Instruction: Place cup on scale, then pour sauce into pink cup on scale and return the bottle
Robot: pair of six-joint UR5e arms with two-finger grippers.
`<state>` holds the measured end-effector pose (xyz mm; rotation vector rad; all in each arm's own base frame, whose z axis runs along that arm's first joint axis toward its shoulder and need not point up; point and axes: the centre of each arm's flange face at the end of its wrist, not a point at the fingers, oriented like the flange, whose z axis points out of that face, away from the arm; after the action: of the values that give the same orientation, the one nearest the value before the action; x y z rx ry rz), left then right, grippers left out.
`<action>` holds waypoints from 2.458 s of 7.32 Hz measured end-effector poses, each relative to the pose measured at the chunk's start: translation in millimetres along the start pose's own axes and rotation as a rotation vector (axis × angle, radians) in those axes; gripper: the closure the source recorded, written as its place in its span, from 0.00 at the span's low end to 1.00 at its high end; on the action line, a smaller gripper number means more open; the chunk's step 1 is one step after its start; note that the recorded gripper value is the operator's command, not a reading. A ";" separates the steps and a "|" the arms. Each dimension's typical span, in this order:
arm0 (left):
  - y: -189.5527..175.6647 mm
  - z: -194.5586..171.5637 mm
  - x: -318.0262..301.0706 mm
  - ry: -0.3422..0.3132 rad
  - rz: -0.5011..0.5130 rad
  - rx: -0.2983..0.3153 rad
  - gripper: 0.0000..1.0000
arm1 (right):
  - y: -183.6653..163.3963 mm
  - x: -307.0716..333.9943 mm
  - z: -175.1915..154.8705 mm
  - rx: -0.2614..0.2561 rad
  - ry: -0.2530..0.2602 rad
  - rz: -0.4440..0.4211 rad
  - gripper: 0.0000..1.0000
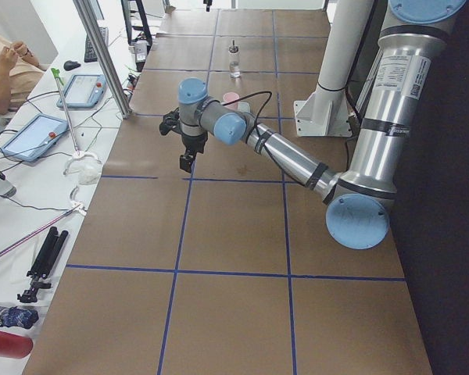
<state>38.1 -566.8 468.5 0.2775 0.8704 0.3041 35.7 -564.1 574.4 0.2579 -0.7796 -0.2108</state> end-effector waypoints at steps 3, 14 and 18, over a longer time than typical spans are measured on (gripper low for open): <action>73.0 -21.4 -117.4 -0.029 -0.072 0.044 0.00 | 31.7 14.1 4.5 -0.018 0.005 0.016 0.00; 162.5 5.2 -179.6 -0.138 -0.204 -0.024 0.00 | 47.5 16.7 22.6 -0.111 0.063 0.060 0.00; 136.6 42.9 -156.9 -0.054 -0.184 -0.106 0.00 | 66.4 12.8 26.1 -0.189 0.017 0.134 0.00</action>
<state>-43.8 -504.0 654.2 0.1054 0.8176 0.1705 32.0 -508.8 621.0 0.0282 -0.7513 -0.1541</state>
